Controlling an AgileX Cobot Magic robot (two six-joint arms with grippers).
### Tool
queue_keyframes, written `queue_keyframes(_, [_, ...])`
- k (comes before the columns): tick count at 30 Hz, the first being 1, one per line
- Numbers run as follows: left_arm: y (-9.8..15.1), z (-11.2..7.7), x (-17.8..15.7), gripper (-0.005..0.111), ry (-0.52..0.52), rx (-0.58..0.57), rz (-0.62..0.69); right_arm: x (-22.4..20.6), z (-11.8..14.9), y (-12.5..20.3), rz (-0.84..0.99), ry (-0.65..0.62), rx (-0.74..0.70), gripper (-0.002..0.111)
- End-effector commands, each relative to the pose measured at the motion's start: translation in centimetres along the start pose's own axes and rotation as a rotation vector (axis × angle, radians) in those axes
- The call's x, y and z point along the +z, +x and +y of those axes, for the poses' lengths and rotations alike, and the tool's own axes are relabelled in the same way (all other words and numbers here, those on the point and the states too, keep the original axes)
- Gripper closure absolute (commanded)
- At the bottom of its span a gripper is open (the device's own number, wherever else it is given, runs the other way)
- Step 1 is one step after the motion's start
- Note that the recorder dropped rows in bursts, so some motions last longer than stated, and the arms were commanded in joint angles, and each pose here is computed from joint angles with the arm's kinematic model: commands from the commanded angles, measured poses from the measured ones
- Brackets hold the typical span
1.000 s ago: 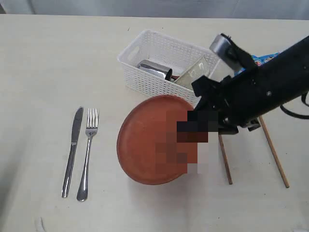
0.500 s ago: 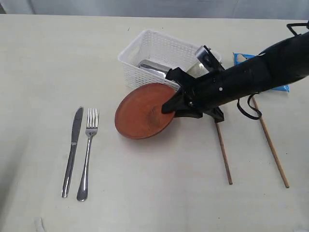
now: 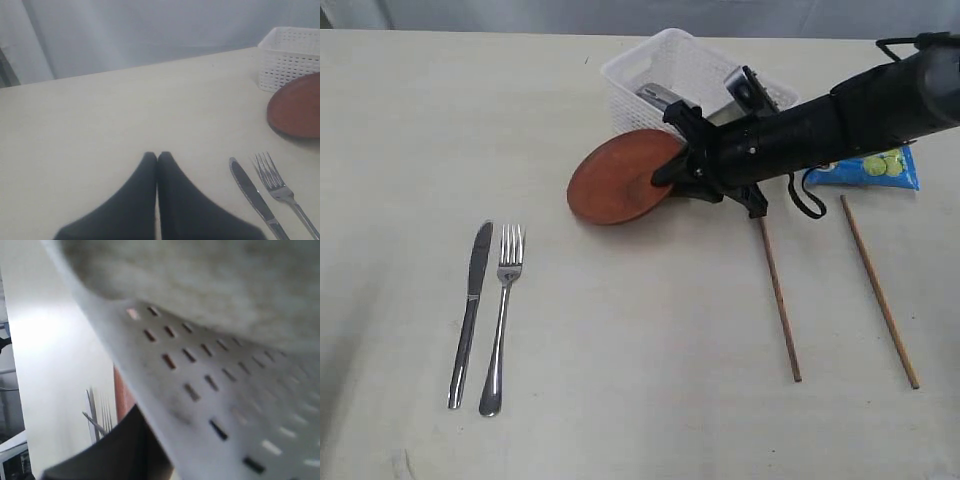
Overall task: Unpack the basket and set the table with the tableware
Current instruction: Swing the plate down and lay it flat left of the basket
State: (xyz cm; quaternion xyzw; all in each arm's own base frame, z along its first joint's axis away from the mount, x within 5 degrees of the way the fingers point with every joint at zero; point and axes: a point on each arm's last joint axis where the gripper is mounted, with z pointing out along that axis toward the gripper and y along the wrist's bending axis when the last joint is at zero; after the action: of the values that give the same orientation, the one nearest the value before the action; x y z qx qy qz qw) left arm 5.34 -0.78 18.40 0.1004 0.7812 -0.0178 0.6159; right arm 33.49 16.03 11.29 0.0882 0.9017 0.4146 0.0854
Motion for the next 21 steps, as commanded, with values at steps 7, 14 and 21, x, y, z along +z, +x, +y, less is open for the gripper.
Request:
queue_keyframes(7, [0.0,0.0,0.0,0.107,-0.002,-0.003,-0.008,0.5,1.0,0.6,0.030,-0.038,-0.073,0.090])
queue_keyframes(14, [0.0,0.0,0.0,0.107,-0.002,-0.003,-0.008,0.3,1.5,0.9,0.060,-0.078,-0.076,0.062])
queue_keyframes(21, [0.0,0.0,0.0,0.107,-0.002,-0.003,-0.008,-0.4,3.0,1.8,0.155,-0.194,-0.093,0.062])
